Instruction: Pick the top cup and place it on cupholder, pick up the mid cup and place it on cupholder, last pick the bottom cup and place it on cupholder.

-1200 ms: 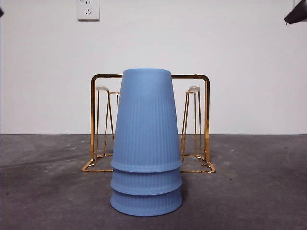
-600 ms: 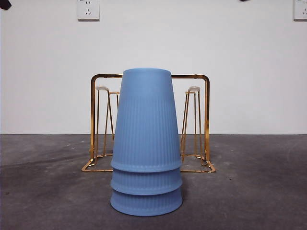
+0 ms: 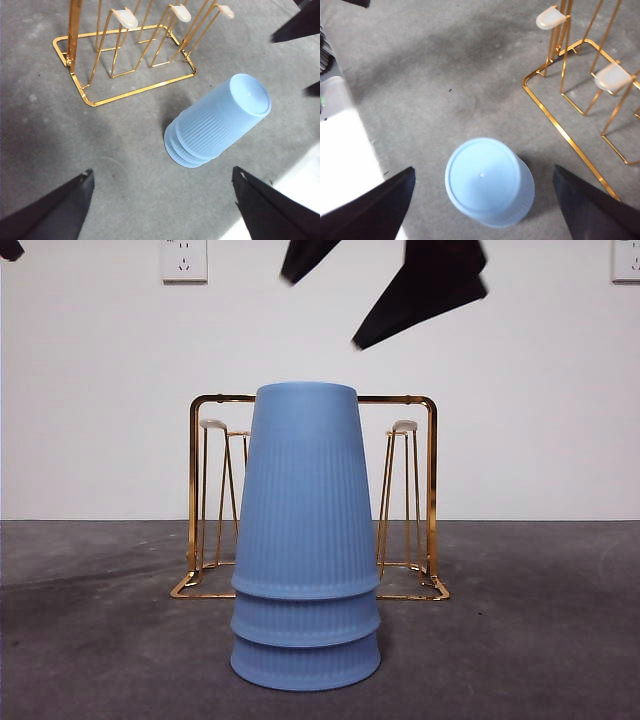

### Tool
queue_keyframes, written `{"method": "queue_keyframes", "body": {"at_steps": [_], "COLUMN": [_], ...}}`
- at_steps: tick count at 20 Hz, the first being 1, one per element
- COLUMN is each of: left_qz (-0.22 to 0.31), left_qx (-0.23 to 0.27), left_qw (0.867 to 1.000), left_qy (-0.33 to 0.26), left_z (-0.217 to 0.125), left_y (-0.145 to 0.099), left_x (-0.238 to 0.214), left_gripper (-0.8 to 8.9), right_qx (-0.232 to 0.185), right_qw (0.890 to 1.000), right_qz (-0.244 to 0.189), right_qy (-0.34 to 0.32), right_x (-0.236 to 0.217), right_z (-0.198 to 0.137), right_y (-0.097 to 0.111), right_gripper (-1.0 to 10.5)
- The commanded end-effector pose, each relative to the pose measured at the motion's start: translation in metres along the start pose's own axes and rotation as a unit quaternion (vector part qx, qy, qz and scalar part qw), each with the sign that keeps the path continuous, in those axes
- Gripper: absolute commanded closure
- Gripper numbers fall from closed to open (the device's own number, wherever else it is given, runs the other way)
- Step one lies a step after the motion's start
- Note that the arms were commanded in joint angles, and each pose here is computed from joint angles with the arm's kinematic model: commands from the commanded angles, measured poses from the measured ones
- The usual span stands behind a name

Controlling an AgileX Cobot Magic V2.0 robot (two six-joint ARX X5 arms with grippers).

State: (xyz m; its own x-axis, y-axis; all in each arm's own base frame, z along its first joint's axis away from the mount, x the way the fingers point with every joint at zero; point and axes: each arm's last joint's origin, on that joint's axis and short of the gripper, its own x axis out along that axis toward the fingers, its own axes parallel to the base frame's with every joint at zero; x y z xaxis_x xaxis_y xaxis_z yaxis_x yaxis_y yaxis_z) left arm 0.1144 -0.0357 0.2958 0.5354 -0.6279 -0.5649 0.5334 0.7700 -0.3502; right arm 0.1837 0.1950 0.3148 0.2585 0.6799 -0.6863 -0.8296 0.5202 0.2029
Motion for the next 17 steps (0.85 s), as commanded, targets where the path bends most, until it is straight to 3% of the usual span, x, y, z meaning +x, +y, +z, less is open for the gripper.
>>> {"method": "queue_keyframes", "body": {"at_steps": [1, 17], "left_qz": [-0.004, -0.004], "left_qx": [0.005, 0.005], "left_qw": [1.0, 1.0], "left_qy": [-0.008, -0.009], "left_z": [0.004, 0.004], "left_y": [-0.002, -0.002], "left_x": [-0.002, -0.002], "left_gripper": [3.77, 3.77], "right_qx": [-0.006, 0.005], "right_qw": [1.0, 0.997], "right_qz": [-0.002, -0.005], "right_qy": [0.001, 0.071], "right_x": [0.012, 0.062], "right_z": [0.007, -0.001], "right_y": [0.004, -0.005], "right_gripper": [5.1, 5.3]}}
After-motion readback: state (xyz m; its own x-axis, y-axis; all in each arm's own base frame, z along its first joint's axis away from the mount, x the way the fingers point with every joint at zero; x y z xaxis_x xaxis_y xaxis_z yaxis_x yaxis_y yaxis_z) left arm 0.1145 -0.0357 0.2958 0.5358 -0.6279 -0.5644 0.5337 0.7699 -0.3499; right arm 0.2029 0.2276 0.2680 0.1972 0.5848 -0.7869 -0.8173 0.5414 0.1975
